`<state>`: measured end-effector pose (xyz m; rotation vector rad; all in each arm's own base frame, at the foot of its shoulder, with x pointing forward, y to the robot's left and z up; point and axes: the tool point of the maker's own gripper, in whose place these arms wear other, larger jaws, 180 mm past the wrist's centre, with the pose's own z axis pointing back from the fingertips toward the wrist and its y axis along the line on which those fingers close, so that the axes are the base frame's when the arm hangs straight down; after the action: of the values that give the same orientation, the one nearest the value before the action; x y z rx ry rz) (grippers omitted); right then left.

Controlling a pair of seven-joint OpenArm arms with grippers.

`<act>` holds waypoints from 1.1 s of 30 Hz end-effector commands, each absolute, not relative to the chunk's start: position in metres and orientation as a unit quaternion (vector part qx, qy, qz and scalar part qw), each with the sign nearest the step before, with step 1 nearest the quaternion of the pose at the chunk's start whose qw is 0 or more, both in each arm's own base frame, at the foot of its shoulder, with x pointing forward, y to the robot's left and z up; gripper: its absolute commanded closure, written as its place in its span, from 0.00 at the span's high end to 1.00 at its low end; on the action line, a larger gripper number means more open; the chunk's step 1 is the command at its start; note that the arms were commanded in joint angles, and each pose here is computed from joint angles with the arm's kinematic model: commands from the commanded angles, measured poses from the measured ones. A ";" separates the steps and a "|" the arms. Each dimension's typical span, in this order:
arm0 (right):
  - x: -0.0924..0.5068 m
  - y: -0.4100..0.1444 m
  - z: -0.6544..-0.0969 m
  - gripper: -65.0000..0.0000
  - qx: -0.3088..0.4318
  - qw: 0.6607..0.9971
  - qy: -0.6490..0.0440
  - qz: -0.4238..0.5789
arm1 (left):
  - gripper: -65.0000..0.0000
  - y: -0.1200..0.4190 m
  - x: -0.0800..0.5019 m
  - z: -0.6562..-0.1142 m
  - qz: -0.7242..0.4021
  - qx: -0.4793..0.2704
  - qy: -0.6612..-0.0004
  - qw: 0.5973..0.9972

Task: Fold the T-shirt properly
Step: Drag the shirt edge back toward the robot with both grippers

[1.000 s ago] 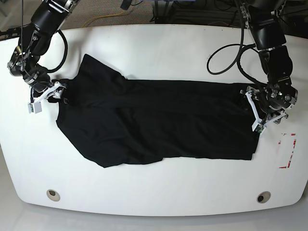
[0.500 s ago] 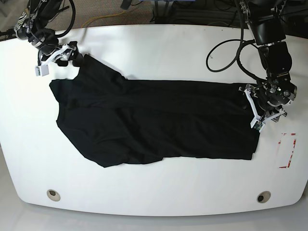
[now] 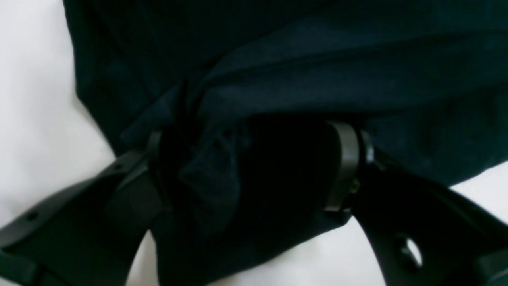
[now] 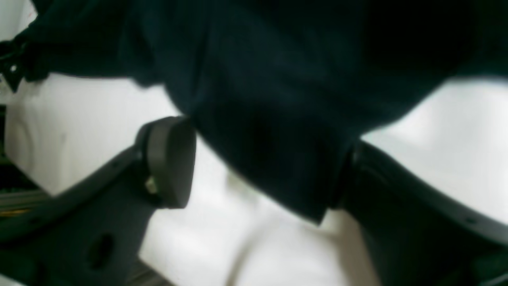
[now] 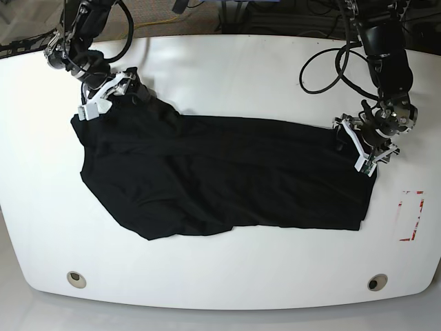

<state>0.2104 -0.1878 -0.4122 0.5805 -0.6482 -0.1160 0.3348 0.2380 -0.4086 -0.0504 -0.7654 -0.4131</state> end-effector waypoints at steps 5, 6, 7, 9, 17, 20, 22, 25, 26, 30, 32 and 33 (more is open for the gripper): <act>0.223 -0.189 -0.403 0.01 0.264 0.906 -0.328 -0.042 | 0.65 0.247 0.319 -0.422 -0.194 -0.015 -0.348 0.917; 0.223 -0.190 -0.399 0.00 0.259 0.906 -0.333 -0.037 | 0.65 0.246 0.315 -0.422 -0.198 -0.014 -0.346 0.917; 0.224 -0.190 -0.394 0.00 0.253 0.906 -0.339 -0.030 | 0.65 0.245 0.312 -0.421 -0.202 -0.012 -0.347 0.916; 0.220 -0.192 -0.382 0.00 0.235 0.909 -0.344 -0.010 | 0.65 0.243 0.299 -0.420 -0.213 -0.007 -0.344 0.914; 0.215 -0.192 -0.325 0.00 0.210 0.890 -0.400 0.058 | 0.65 0.236 0.256 -0.418 -0.243 0.003 -0.330 0.912; 0.220 -0.194 -0.314 0.00 0.219 0.881 -0.413 0.067 | 0.65 0.248 0.241 -0.416 -0.261 0.019 -0.315 0.912; 0.230 -0.196 -0.303 0.00 0.222 0.871 -0.431 0.076 | 0.65 0.251 0.235 -0.417 -0.266 0.023 -0.308 0.913; 0.243 -0.202 -0.291 0.00 0.212 0.864 -0.448 0.089 | 0.65 0.252 0.232 -0.417 -0.268 0.023 -0.305 0.914; 0.247 -0.202 -0.287 0.00 0.210 0.861 -0.453 0.092 | 0.65 0.254 0.229 -0.418 -0.266 0.024 -0.302 0.915; 0.269 -0.203 -0.274 0.00 0.212 0.847 -0.478 0.096 | 0.65 0.265 0.225 -0.416 -0.276 0.036 -0.292 0.915; 0.282 -0.206 -0.279 0.00 0.225 0.846 -0.476 0.087 | 0.65 0.265 0.225 -0.416 -0.276 0.036 -0.292 0.915; 0.288 -0.208 -0.283 0.00 0.227 0.849 -0.470 0.085 | 0.65 0.266 0.225 -0.416 -0.277 0.037 -0.292 0.915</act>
<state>0.2645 -0.2048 -0.2880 0.4417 -0.9552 0.1844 0.2324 0.2504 -0.4131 0.0140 -0.6671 -0.5460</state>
